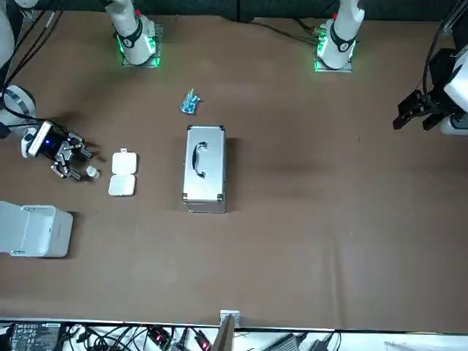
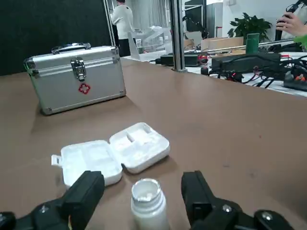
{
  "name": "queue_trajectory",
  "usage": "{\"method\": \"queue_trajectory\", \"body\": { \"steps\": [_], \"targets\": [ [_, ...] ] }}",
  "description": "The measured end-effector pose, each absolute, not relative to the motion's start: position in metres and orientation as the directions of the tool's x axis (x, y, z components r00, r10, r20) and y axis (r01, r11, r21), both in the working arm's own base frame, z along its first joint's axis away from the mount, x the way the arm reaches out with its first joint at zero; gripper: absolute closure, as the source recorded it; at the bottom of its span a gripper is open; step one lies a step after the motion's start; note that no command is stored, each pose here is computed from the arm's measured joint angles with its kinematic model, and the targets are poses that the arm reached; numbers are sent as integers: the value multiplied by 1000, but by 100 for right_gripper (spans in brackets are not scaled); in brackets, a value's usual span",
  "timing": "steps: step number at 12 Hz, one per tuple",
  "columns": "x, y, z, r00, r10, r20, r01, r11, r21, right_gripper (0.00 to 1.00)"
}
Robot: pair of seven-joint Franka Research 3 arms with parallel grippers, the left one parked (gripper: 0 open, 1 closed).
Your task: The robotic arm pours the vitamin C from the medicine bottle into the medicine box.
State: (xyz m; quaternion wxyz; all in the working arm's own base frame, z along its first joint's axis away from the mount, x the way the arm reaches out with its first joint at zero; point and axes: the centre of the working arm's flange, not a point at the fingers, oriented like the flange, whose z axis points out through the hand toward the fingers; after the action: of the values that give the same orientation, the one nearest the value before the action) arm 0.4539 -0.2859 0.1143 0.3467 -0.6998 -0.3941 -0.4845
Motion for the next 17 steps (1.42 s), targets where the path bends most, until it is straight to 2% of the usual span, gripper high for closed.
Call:
{"method": "queue_trajectory", "body": {
  "steps": [6,17],
  "targets": [
    [446,-284,92,222,213,951,890,-443,-109,0],
    [455,-287,75,203,190,960,885,-455,-97,0]
  ]
}}
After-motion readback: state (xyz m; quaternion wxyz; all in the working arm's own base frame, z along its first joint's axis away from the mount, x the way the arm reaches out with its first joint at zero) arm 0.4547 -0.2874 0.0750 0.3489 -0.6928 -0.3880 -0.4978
